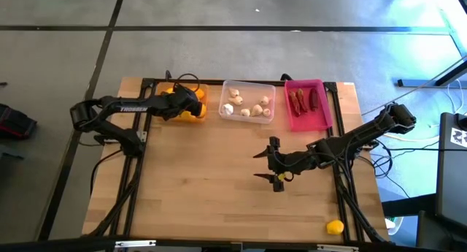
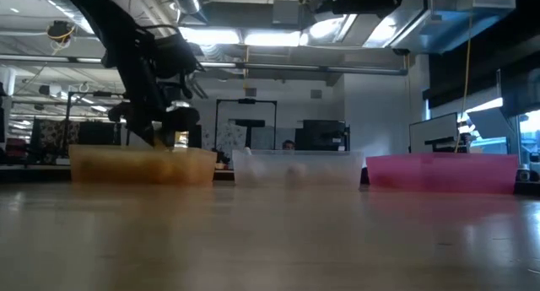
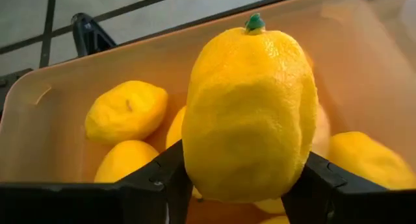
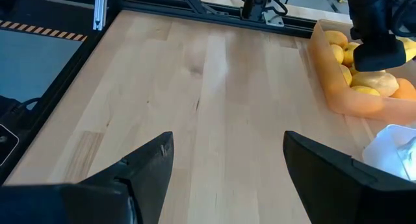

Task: Sort produce into baskets
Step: Put the yellow lemon into the orange bin

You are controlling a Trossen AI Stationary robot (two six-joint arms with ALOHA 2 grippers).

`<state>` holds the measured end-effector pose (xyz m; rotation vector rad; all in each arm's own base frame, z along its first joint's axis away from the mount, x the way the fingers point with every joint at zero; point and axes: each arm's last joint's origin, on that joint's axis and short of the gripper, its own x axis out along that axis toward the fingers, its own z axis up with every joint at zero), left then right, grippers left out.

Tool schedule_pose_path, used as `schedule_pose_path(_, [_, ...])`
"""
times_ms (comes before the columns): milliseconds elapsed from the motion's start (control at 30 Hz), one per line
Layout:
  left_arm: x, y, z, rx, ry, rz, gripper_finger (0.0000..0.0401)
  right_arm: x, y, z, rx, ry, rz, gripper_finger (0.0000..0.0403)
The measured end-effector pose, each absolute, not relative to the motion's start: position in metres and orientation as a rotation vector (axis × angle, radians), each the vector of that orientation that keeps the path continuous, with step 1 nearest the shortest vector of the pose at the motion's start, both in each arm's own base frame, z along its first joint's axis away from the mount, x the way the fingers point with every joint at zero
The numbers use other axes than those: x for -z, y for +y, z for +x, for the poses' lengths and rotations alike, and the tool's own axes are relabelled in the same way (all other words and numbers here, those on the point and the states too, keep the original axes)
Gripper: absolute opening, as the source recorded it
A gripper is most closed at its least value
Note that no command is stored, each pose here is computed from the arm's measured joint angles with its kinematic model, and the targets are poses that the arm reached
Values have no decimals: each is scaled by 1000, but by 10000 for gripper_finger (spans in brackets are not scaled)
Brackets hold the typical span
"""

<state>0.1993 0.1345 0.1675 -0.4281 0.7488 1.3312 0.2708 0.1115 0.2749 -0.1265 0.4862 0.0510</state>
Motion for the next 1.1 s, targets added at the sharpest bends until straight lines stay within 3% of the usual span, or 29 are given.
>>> schedule_pose_path(433, [-168,133,202,-1301,737,-446,271,-275,111,271,-51,486,-127,282])
schedule_pose_path(800, [-205,97,221,-994,640,-430,276,-274,107,262,-43,555,-148,282])
schedule_pose_path(1100, [-214,57,241,-793,561,-345,276,-262,104,218,-48,929,-1,282])
